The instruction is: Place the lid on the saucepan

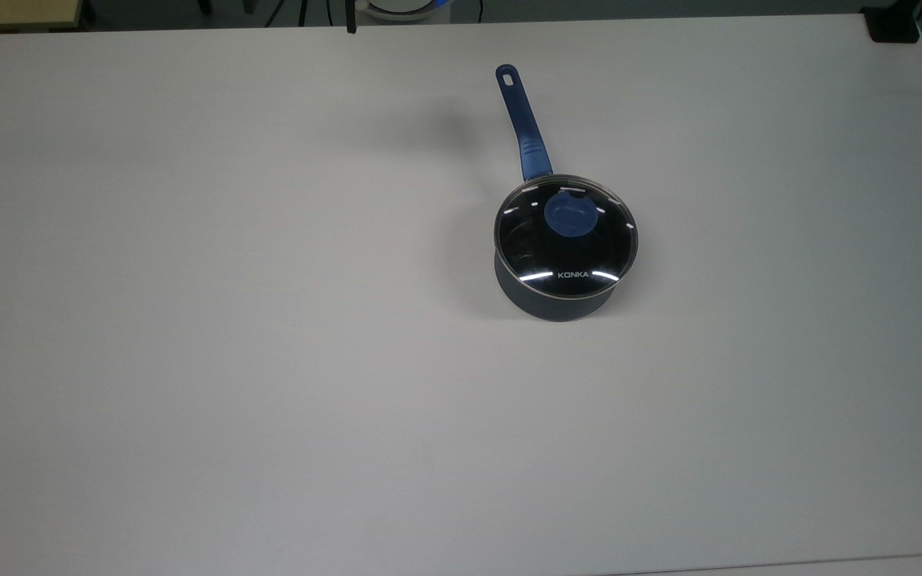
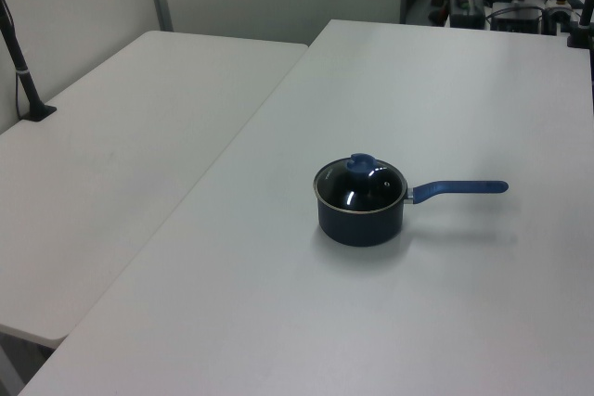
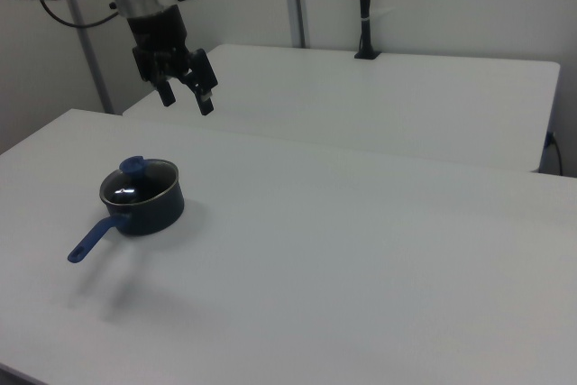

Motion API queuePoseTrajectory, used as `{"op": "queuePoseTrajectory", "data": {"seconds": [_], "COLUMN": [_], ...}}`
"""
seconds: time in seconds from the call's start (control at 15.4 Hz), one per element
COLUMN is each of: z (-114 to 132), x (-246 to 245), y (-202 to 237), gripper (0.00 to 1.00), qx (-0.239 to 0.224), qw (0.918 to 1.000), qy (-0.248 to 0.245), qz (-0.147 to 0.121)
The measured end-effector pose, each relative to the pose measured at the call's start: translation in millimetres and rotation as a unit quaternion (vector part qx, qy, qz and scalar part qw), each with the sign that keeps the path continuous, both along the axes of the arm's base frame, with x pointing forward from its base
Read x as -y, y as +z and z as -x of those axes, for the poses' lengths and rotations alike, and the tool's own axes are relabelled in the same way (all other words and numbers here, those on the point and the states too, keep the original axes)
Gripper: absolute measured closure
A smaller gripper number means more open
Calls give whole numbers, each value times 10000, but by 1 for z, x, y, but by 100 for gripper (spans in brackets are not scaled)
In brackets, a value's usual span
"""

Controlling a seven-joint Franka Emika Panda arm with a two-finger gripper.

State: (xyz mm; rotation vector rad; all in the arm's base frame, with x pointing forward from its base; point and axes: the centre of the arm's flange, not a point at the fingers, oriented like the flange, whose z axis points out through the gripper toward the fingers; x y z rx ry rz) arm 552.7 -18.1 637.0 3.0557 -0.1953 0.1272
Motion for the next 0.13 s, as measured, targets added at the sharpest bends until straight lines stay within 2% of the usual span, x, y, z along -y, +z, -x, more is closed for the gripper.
{"op": "queuePoseTrajectory", "data": {"seconds": [0.13], "z": [0], "x": [-1], "y": [-4], "gripper": [0], "qx": [-52], "qw": [9999], "qy": [85], "qz": [5]}}
